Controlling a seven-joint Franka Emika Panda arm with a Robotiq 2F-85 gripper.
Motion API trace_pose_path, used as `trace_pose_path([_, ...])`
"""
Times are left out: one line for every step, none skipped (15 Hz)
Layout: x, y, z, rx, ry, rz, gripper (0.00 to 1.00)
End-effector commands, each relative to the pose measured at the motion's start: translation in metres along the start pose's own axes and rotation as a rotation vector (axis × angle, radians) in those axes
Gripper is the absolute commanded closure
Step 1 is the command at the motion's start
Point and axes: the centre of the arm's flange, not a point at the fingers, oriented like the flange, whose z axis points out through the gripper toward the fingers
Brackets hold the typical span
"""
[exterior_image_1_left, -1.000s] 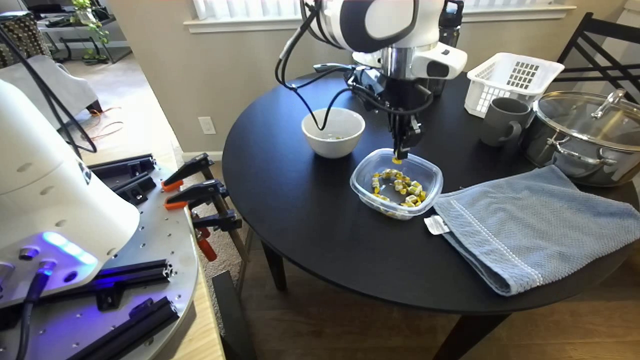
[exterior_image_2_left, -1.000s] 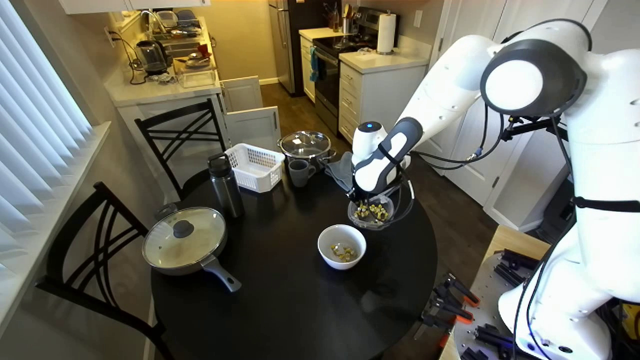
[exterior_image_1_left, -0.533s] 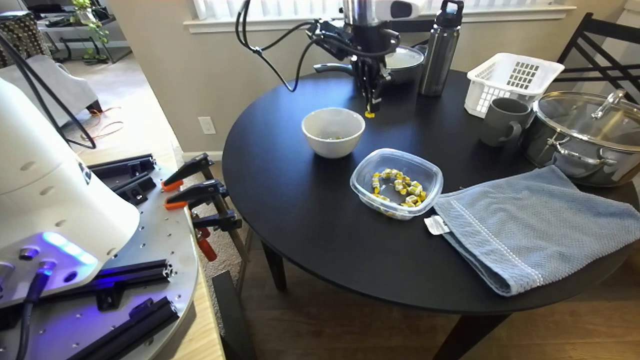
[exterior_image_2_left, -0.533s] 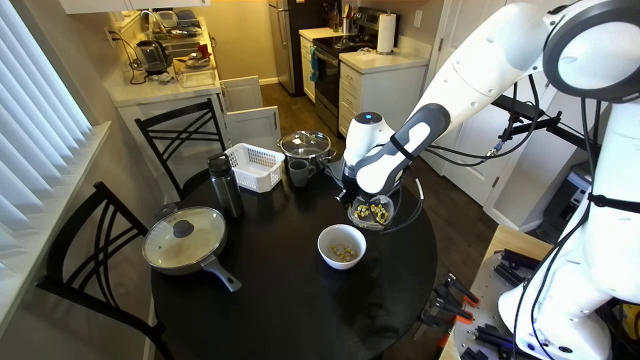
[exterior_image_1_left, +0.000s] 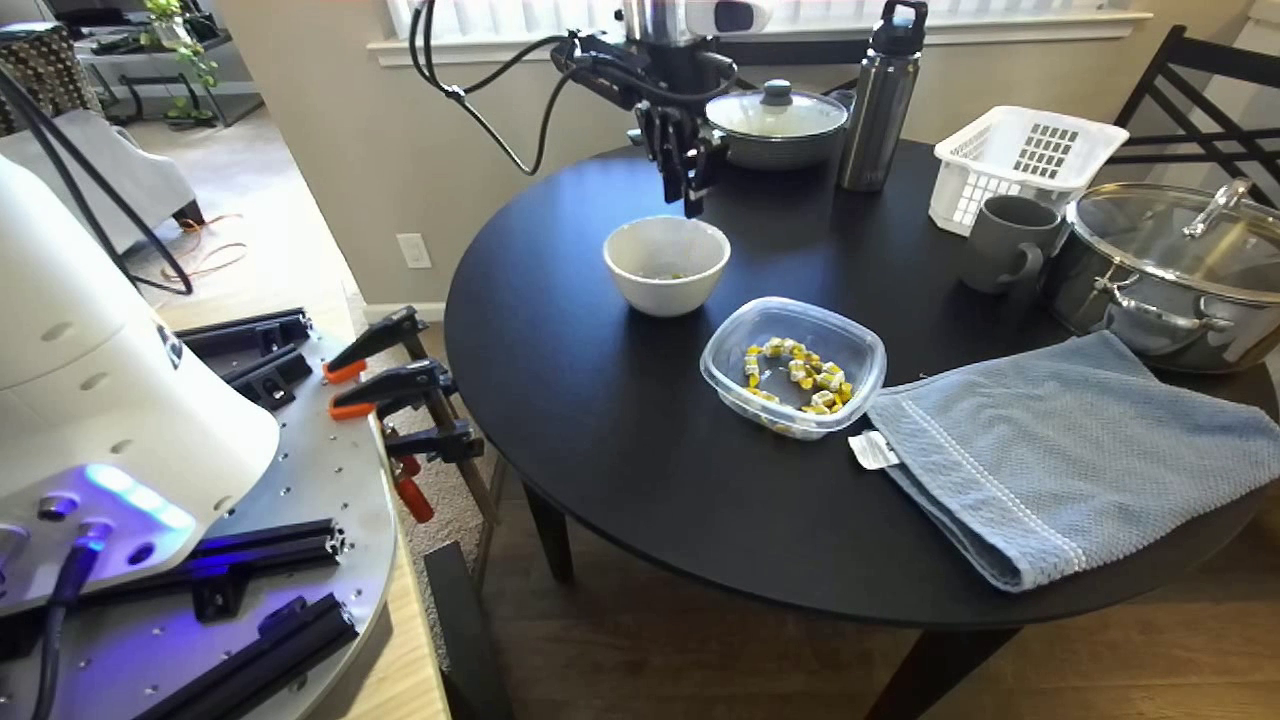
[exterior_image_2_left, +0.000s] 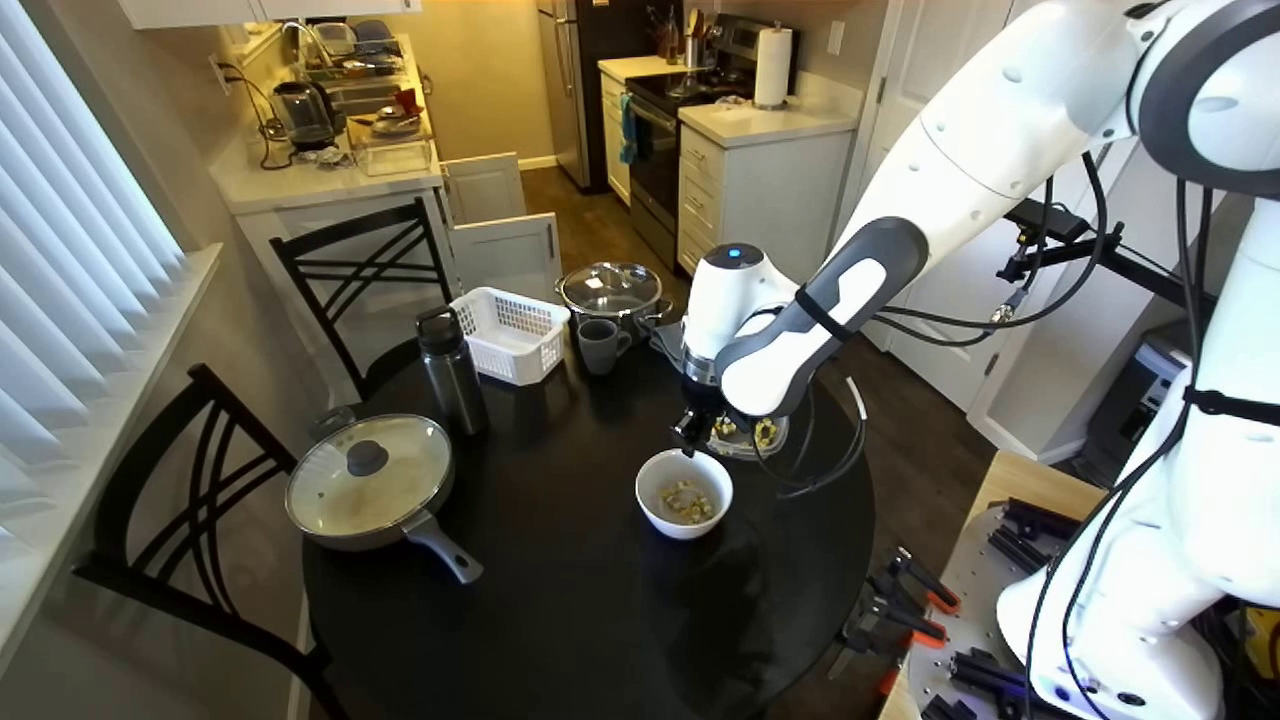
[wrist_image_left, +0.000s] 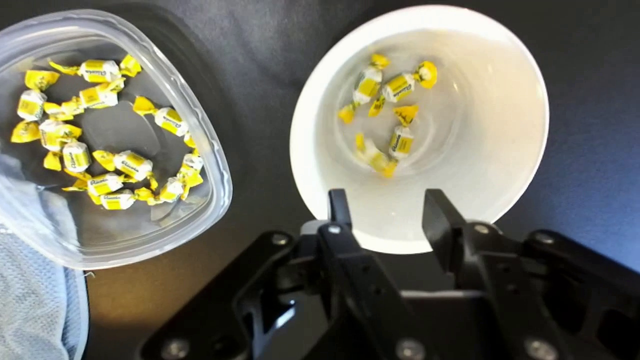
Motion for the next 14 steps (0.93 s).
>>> trace_pose_path([-0.012, 0.017, -0.010, -0.016, 0.000, 0.007, 0.26])
trace_pose_path([-0.010, 0.022, -0.010, -0.025, 0.006, 0.019, 0.19])
trace_pose_path([-0.008, 0.030, -0.011, -0.034, 0.011, 0.038, 0.13])
trace_pose_path([-0.006, 0.038, -0.011, -0.043, 0.016, 0.052, 0.08])
trace_pose_path([-0.005, 0.047, -0.011, -0.050, 0.017, 0.068, 0.02])
trace_pose_path([-0.003, 0.056, -0.009, -0.058, 0.016, 0.087, 0.01])
trace_pose_path([-0.003, 0.066, -0.008, -0.066, 0.016, 0.106, 0.00])
trace_pose_path([-0.001, 0.077, -0.003, -0.076, 0.013, 0.131, 0.00])
trace_pose_path([0.002, 0.089, 0.003, -0.079, 0.006, 0.161, 0.00])
trace_pose_path([0.005, 0.101, 0.010, -0.086, -0.002, 0.195, 0.00])
trace_pose_path([0.007, 0.112, 0.019, -0.086, -0.013, 0.227, 0.00])
trace_pose_path([0.009, 0.123, 0.028, -0.091, -0.025, 0.254, 0.00])
trace_pose_path([0.009, 0.131, 0.036, -0.102, -0.035, 0.278, 0.00])
trace_pose_path([0.010, 0.140, 0.044, -0.106, -0.045, 0.301, 0.00])
